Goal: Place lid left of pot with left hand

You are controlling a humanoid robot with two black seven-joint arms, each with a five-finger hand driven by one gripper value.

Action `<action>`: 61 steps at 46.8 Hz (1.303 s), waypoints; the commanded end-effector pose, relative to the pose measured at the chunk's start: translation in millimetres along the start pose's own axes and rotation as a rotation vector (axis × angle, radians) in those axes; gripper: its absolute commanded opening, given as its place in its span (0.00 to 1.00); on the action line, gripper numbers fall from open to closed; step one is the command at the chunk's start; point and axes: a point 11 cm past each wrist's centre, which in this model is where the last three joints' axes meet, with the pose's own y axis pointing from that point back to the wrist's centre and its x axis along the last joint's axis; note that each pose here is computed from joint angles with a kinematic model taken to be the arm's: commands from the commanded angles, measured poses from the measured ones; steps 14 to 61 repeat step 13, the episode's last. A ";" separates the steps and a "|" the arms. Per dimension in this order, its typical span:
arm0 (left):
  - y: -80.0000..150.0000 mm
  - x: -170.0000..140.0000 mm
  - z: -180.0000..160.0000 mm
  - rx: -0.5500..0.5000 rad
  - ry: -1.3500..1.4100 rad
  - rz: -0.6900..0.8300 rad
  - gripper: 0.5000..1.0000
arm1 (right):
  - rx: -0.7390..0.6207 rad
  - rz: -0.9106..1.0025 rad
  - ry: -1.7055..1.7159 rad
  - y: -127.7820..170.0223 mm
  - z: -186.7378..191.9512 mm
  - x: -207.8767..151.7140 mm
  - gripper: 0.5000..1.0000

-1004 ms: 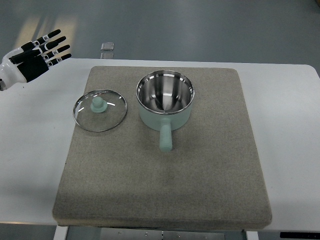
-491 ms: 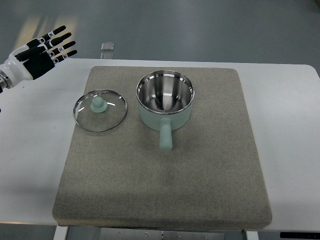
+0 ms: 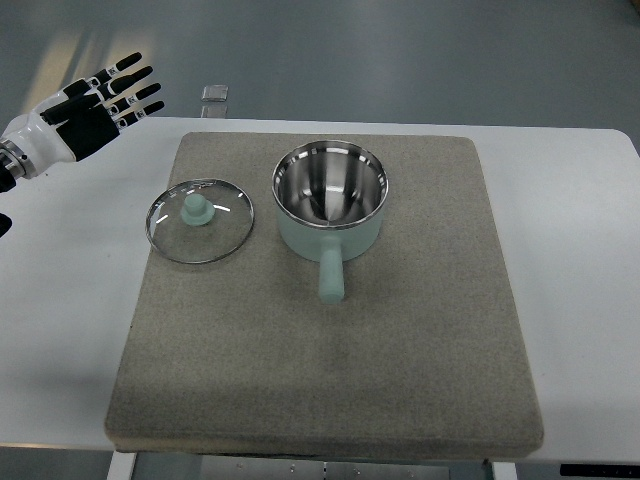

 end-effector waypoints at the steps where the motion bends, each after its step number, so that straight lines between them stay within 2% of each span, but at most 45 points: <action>1: 0.0 0.0 2.3 -0.005 -0.001 0.000 0.99 | -0.002 -0.006 -0.003 0.1 0.2 -2.0 0.84; 61: 2.1 2.9 4.3 -0.008 -0.004 0.010 0.99 | -0.003 -0.010 0.008 0.2 1.4 -3.2 0.84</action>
